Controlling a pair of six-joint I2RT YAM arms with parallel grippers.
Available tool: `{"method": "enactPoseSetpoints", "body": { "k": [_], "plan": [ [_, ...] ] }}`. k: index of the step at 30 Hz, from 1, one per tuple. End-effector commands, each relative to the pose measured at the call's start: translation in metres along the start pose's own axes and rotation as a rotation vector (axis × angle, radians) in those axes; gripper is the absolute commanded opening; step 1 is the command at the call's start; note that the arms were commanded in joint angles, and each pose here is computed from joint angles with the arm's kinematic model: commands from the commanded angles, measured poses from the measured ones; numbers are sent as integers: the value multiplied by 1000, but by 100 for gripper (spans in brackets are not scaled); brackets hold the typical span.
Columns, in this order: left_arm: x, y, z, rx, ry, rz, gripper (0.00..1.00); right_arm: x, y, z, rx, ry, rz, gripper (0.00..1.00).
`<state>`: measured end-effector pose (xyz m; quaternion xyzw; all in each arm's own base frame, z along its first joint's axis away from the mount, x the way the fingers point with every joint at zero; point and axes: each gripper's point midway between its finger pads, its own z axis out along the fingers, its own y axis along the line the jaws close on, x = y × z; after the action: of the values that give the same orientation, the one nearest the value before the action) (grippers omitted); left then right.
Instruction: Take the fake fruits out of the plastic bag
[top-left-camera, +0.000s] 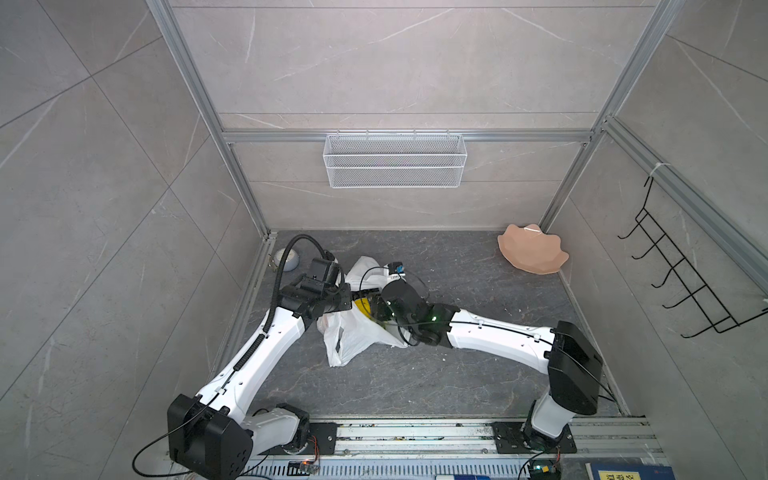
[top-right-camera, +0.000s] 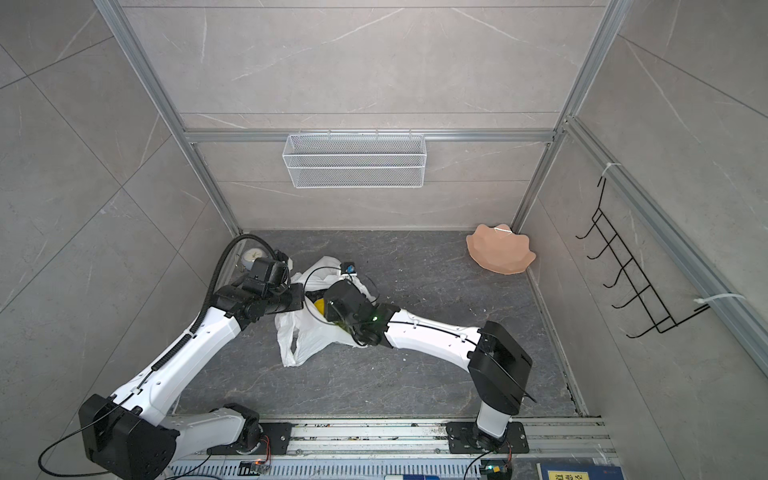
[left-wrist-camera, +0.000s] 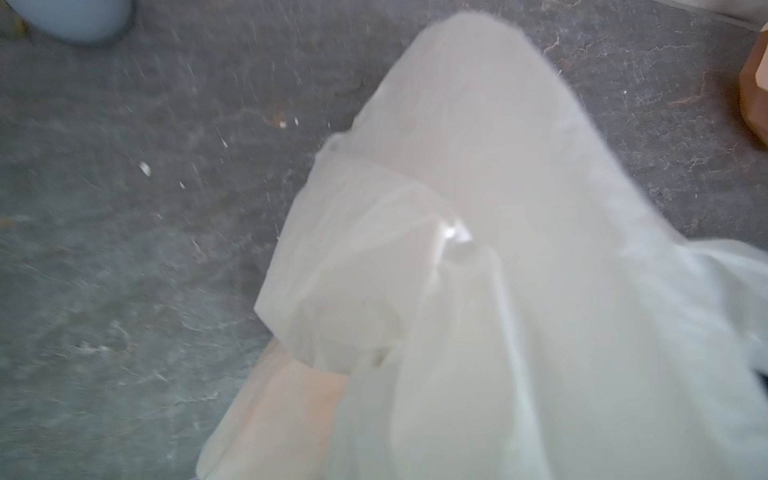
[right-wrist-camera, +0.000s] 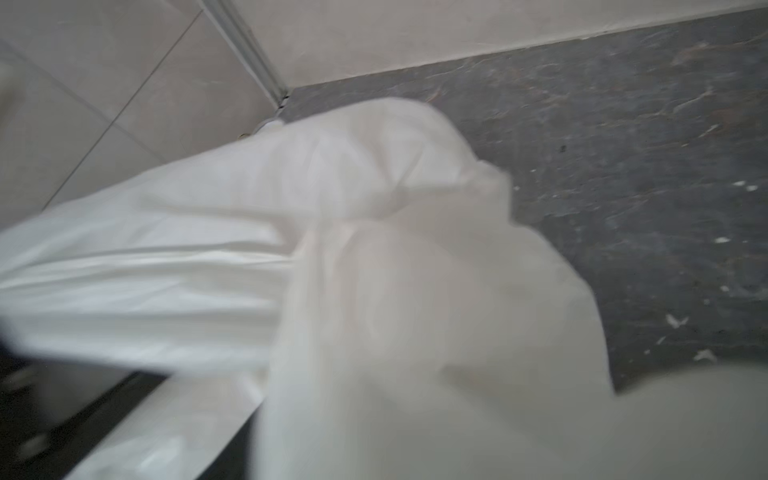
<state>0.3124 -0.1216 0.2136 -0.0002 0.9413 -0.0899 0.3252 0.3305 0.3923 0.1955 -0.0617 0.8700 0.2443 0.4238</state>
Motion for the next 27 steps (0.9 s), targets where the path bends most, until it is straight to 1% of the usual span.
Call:
{"method": "enactPoseSetpoints", "body": {
  "k": [1,3,4,6,9,11,13,14,16,17,18,19,21,22,24,27],
  "plan": [
    [-50,4,-41,-137,-159,178,0,3,-31,12,61,65,1,58],
    [-59,-2,-51,-172,-192,258,0,10,-36,15,62,79,19,57],
    [-58,-4,-52,-171,-194,279,0,18,-39,16,62,92,37,56],
    [-44,-12,-42,-121,-150,286,0,33,-45,18,50,105,80,56],
    [-6,-28,-14,12,-34,262,0,60,-55,23,31,137,128,55],
    [23,-38,6,87,74,226,0,72,-58,23,17,151,133,54],
    [53,-43,25,120,209,180,2,79,-66,22,42,155,128,54],
    [64,-42,31,116,262,162,4,79,-69,21,54,151,123,53],
    [79,-38,38,97,323,116,14,74,-71,16,59,136,103,53],
    [80,-35,37,86,317,94,19,73,-70,15,55,136,97,53],
    [79,-33,34,83,287,67,26,72,-67,13,40,137,90,53],
    [76,-33,30,91,250,43,31,71,-63,12,20,140,83,52],
    [68,-32,22,106,180,-1,37,69,-55,10,-3,136,72,52],
    [65,-30,19,100,160,-19,38,69,-51,9,-14,138,65,52],
    [65,-22,16,59,147,-39,41,70,-43,11,-39,145,53,52],
    [74,-4,17,-26,154,-78,58,76,-32,16,-60,163,43,51]
  ]
}}
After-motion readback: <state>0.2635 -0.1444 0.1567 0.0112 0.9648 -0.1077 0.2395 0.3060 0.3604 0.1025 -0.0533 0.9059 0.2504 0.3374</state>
